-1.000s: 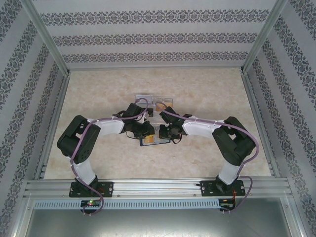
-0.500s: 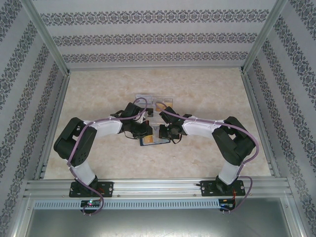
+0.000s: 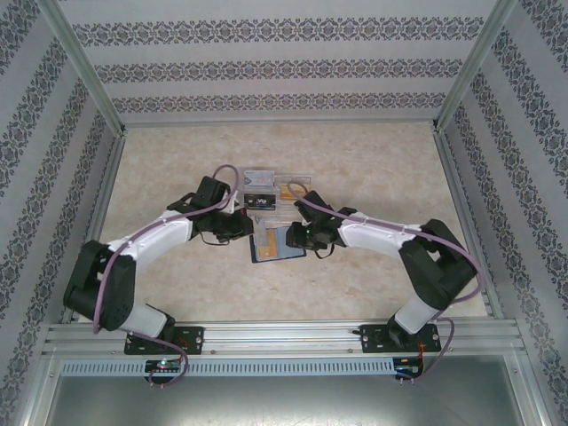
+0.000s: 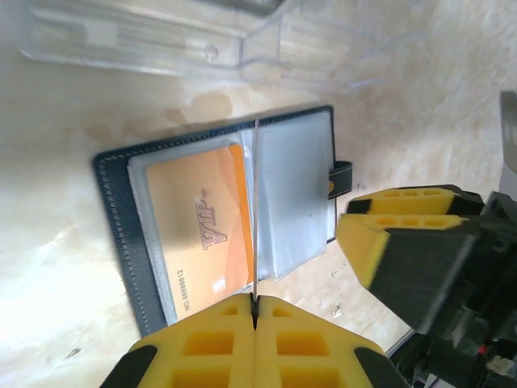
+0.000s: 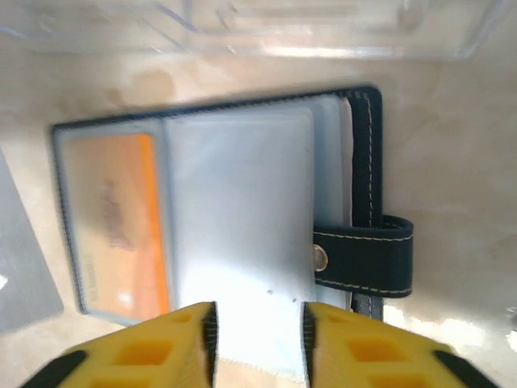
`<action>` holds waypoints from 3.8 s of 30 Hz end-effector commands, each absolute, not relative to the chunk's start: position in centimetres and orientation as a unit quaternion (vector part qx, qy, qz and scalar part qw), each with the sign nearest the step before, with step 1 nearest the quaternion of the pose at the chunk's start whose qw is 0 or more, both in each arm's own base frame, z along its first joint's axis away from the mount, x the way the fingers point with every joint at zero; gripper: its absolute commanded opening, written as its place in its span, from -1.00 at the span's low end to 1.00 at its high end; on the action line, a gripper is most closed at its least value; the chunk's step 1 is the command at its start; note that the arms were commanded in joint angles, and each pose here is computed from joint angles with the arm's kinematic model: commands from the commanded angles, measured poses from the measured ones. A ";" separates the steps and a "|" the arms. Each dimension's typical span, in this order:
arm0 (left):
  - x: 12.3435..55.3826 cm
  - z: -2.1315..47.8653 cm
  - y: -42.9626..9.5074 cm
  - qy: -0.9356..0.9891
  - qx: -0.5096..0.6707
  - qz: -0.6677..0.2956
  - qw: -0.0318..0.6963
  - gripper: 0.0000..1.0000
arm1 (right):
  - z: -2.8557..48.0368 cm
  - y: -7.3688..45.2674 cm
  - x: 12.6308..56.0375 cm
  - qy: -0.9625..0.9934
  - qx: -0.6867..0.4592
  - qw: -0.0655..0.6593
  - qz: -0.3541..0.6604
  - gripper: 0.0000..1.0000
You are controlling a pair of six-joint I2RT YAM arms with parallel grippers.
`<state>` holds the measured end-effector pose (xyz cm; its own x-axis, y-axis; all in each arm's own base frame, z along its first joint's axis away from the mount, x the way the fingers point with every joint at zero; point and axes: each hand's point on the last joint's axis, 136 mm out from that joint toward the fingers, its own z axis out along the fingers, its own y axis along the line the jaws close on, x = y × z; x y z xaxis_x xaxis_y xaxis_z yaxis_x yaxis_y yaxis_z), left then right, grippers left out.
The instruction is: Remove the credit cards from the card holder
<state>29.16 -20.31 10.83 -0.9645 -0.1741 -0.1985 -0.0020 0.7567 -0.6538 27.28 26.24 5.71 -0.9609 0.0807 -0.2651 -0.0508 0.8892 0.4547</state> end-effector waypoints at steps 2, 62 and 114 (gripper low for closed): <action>29.1 14.2 -19.2 0.920 -0.040 -0.359 0.151 -1.00 | 10.0 26.6 28.5 0.933 -0.008 0.199 0.299 0.04; 28.0 15.8 -5.4 0.939 -0.209 -0.182 0.204 0.99 | 19.9 30.9 36.7 0.851 -0.331 0.334 0.234 -1.00; 28.9 11.7 -6.4 0.955 -0.181 -0.189 0.141 0.99 | 13.1 33.4 44.4 0.732 -0.600 0.291 0.143 -0.86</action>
